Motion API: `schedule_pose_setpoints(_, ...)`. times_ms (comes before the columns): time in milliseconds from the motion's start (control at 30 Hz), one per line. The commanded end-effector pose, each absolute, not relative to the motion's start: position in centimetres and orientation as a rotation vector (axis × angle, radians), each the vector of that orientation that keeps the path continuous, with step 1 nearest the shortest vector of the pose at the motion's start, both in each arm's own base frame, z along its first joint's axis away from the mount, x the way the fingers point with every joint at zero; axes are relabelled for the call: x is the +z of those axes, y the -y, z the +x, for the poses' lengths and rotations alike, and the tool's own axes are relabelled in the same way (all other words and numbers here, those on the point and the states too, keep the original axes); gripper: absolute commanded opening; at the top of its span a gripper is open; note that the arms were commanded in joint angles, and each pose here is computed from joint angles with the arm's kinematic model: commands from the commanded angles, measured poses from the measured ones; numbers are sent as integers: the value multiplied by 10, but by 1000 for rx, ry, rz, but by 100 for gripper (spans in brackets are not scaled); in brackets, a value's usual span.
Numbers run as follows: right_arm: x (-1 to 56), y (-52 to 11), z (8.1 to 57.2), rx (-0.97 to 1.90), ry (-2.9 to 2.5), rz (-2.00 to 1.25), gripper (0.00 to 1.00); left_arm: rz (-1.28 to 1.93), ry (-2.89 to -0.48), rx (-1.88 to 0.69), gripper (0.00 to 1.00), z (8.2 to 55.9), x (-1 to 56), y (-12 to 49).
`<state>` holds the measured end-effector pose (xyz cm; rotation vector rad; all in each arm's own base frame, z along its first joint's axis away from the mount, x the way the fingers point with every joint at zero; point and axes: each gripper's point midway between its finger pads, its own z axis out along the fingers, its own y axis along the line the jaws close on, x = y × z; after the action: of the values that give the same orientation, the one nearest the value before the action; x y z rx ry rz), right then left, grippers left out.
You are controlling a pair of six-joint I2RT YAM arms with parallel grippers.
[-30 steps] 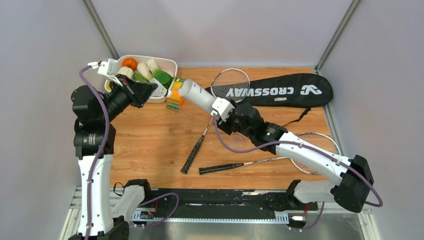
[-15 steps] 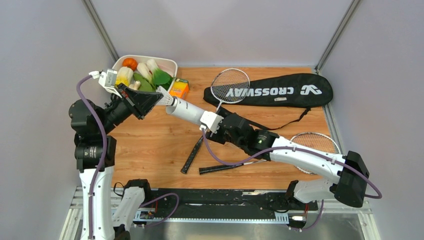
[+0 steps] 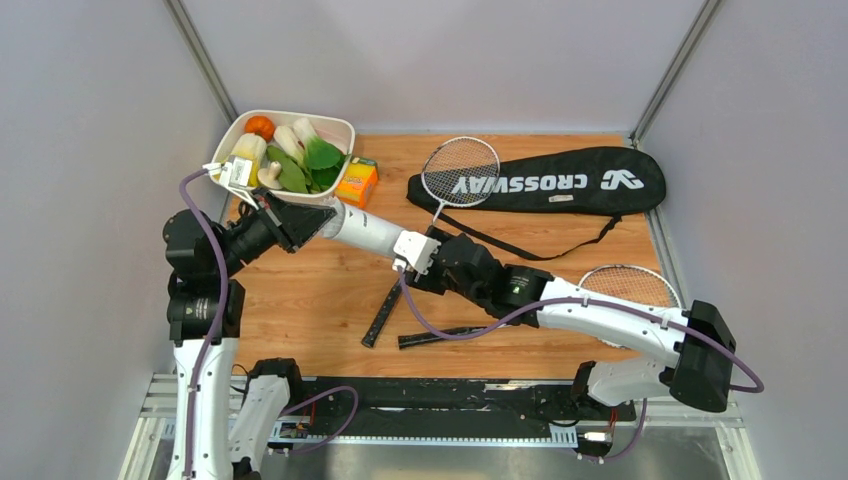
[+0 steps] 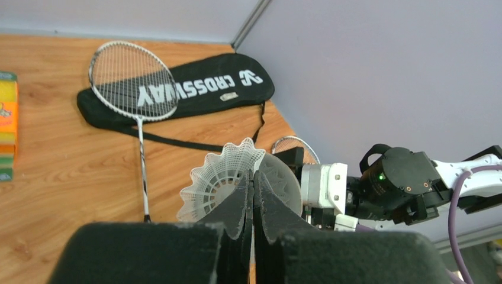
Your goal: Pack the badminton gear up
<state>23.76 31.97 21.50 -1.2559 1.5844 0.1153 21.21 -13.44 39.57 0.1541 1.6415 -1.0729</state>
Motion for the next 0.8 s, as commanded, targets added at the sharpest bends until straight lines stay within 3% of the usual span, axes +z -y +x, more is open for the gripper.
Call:
schedule_pose_setpoints(0,259,-339,246,151,-1493,-1149,54,132,-1631,-1151,0,210,392,140)
schedule_pose_setpoints(767,261,-363,241,215,-1438,-1136,54,88,-1692,-1276,0,210,361,151)
